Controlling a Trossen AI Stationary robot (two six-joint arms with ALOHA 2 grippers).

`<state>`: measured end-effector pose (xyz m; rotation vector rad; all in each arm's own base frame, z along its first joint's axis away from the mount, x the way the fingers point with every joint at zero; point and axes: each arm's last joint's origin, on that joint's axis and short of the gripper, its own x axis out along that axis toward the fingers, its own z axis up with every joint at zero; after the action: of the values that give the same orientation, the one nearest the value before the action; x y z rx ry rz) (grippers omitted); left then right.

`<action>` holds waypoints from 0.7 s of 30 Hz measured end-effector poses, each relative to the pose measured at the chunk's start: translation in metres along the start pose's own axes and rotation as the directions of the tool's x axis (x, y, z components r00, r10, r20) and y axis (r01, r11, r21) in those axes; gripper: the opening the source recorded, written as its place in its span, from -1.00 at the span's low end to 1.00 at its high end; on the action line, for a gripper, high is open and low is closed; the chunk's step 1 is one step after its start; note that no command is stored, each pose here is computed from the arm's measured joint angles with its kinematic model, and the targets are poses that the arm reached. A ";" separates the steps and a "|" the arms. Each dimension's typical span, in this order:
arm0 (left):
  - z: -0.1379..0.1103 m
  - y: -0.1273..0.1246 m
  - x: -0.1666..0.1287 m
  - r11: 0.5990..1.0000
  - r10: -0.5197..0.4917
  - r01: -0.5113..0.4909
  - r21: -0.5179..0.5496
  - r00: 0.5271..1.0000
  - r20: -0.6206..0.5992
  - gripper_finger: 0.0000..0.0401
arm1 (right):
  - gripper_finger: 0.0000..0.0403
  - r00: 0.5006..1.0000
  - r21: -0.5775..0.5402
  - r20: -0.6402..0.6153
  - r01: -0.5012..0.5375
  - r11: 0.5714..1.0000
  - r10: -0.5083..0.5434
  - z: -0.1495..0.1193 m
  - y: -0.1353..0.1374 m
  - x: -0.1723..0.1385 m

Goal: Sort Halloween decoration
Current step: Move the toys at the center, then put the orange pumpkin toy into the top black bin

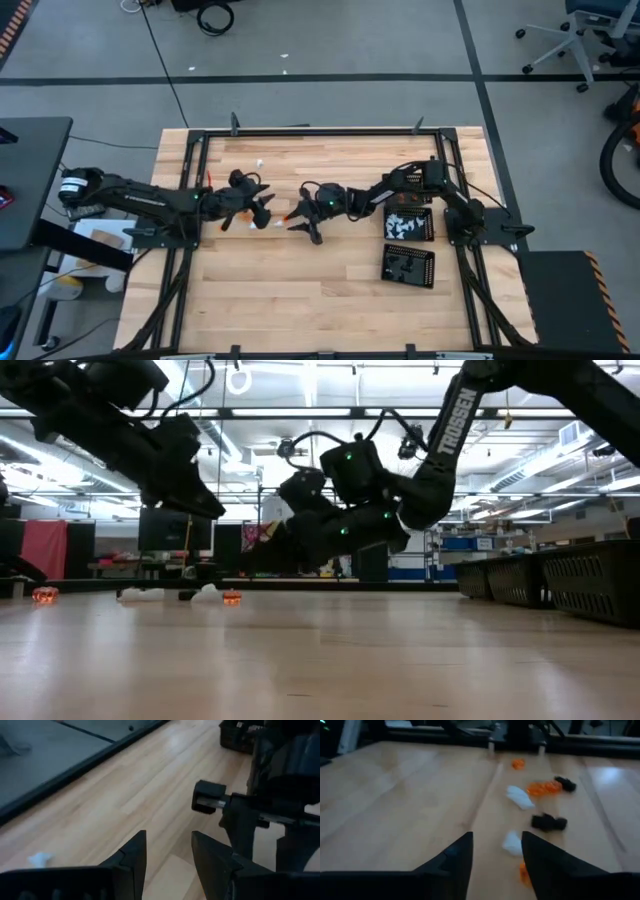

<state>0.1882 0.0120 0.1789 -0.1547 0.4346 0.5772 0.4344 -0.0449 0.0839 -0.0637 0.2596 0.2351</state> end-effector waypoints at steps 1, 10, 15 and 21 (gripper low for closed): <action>0.000 -0.001 -0.002 1.000 0.008 -0.008 0.025 1.000 0.005 -0.30 | -0.13 1.000 0.002 -0.006 0.003 1.000 -0.003 -0.003 -0.002 0.001; -0.004 -0.012 -0.004 0.998 -0.014 0.011 0.058 0.999 0.051 -0.30 | 0.25 0.999 -0.026 -0.009 0.050 0.998 -0.050 -0.010 -0.024 0.002; -0.027 -0.003 -0.005 0.998 -0.070 0.069 0.009 0.977 0.201 -0.30 | 0.26 1.000 -0.033 -0.011 0.009 0.999 -0.009 -0.016 -0.026 0.002; -0.040 0.009 -0.014 0.997 -0.061 0.071 -0.020 0.946 0.317 -0.29 | 0.21 1.000 -0.059 -0.018 0.005 0.998 -0.006 -0.017 -0.023 0.003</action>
<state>0.1582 0.0022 0.1489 -0.1036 0.1074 0.5317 0.4388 -0.0683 0.0677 -0.1248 0.2708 0.2364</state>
